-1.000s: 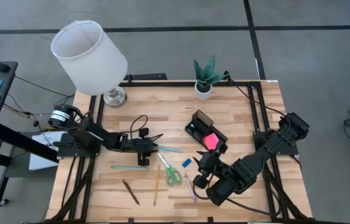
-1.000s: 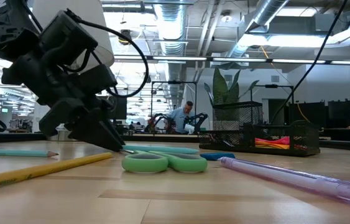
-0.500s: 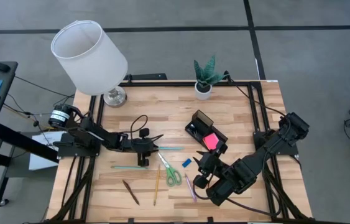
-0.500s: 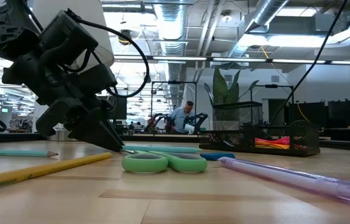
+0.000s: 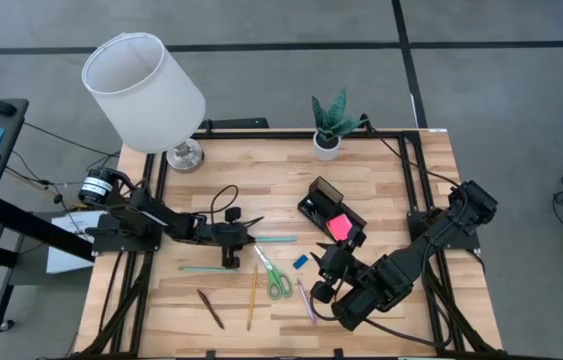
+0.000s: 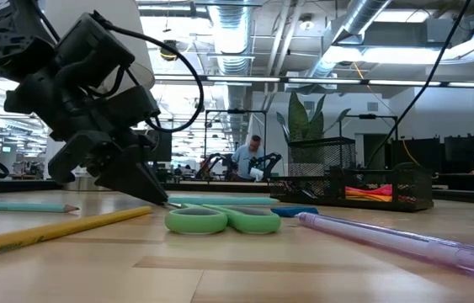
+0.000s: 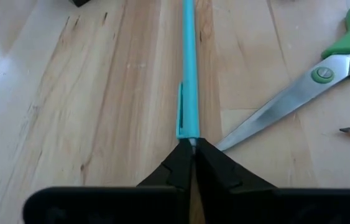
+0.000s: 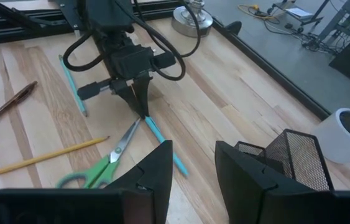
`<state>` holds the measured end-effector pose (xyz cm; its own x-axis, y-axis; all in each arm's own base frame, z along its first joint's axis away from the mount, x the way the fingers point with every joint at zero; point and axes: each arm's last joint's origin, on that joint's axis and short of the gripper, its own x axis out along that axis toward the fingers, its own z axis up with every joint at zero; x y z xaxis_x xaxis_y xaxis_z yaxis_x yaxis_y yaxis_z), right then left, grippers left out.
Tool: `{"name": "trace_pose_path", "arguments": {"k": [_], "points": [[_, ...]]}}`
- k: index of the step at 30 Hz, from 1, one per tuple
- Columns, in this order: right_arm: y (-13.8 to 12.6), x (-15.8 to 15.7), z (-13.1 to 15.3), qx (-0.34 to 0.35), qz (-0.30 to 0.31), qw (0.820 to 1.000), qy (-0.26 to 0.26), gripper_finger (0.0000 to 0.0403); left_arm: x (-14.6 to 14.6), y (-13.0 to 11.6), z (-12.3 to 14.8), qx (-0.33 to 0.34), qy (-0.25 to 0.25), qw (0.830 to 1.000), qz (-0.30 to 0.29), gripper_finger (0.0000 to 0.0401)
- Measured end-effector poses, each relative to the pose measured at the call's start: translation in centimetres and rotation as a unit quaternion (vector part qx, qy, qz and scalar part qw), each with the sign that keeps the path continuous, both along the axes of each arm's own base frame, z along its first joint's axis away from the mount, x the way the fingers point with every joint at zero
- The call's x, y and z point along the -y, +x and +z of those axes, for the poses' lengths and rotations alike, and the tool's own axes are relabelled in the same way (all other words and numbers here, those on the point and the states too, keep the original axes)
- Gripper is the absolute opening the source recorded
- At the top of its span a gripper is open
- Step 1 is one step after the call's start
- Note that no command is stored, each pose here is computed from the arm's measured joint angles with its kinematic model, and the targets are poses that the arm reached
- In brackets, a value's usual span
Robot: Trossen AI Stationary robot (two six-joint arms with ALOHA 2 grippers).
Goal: Pick and place office supplies into organizer
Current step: Put the blue pen into the desk organizer
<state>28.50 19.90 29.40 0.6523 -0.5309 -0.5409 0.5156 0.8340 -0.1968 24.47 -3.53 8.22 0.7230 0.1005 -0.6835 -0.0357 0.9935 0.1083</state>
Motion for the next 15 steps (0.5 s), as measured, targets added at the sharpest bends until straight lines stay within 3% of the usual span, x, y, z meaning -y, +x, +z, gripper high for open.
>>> {"name": "trace_pose_path", "arguments": {"k": [9,15], "points": [[0.0,0.0,0.0,0.0,0.0,1.0,0.0,0.0114,0.2,2.3,1.5,0.021,0.044,0.999,-0.012,0.0001],[0.0,0.0,0.0,0.001,0.0,1.0,0.001,0.0114,0.6,5.7,4.8,0.056,0.11,0.992,-0.029,0.0]]}}
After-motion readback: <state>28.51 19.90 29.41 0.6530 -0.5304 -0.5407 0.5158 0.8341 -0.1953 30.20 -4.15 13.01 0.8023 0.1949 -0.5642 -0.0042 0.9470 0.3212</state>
